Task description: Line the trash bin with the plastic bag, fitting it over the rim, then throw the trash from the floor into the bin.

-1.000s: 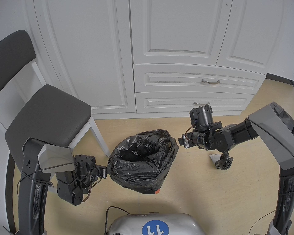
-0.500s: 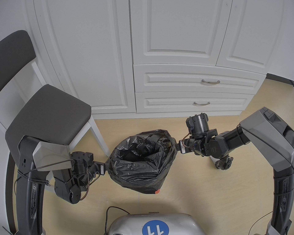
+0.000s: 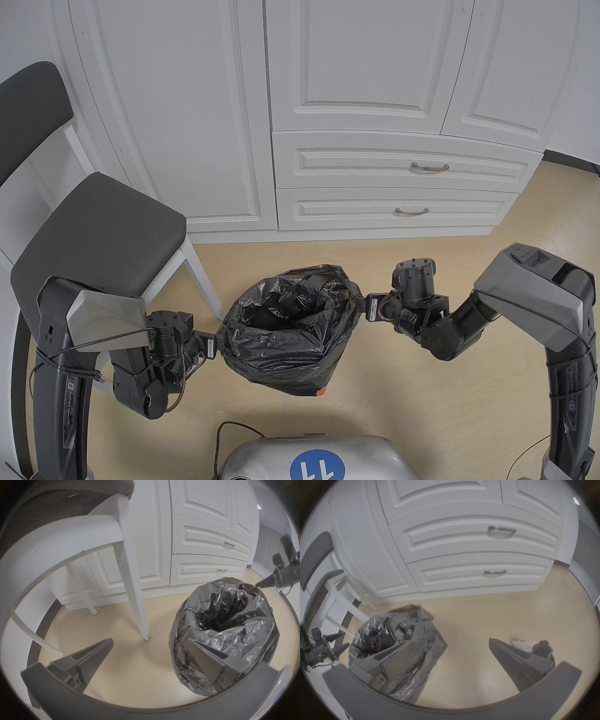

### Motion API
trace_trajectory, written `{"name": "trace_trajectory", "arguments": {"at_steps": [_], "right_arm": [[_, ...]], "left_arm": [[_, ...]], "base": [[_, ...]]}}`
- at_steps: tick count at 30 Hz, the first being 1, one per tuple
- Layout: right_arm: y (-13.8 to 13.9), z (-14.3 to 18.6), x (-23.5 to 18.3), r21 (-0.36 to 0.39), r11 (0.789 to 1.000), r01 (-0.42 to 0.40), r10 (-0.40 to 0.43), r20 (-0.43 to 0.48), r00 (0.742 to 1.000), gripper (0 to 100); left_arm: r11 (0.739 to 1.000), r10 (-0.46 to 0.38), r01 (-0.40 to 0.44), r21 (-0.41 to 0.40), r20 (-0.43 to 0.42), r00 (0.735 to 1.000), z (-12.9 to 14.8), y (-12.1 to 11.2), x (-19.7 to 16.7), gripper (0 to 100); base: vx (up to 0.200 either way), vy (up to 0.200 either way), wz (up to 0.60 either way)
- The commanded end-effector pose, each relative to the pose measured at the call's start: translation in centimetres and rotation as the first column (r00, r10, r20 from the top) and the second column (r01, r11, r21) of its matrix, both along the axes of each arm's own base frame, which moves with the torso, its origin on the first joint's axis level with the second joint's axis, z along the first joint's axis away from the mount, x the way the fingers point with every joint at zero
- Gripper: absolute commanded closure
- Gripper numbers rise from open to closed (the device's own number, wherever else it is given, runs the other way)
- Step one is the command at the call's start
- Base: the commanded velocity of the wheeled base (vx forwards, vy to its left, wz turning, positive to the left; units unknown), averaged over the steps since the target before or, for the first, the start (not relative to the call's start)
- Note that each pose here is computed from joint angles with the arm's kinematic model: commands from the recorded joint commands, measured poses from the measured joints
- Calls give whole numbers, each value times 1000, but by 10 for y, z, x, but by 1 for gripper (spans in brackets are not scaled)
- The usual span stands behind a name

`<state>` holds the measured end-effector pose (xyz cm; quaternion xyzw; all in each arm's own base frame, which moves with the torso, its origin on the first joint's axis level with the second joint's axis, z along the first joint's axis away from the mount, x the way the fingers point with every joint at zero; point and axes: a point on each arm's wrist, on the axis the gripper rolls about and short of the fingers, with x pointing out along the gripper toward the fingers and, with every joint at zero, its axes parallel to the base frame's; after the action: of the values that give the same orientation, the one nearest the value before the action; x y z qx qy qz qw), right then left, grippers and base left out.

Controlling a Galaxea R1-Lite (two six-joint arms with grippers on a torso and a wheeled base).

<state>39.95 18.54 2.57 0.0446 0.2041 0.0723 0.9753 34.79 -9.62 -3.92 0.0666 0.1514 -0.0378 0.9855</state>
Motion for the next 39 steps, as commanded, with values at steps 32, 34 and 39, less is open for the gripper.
{"name": "trace_trajectory", "arguments": {"at_steps": [32, 34, 39], "right_arm": [[-16, -41, 47, -56, 996, 62, -77, -329, 941, 0], [-25, -17, 29, -90, 995, 32, -61, -328, 943, 0], [-48, 33, -29, -195, 979, -62, -5, -325, 946, 0]], "left_arm": [[999, 23, -22, -23, 63, 998, 25, -1, 0, 0], [1000, 21, -19, -24, 73, 997, 33, 0, -4, 0], [998, -24, 34, -61, 158, 987, 84, 6, -25, 0]], "base": [[0, 0, 0], [0, 0, 0], [0, 0, 0]]}}
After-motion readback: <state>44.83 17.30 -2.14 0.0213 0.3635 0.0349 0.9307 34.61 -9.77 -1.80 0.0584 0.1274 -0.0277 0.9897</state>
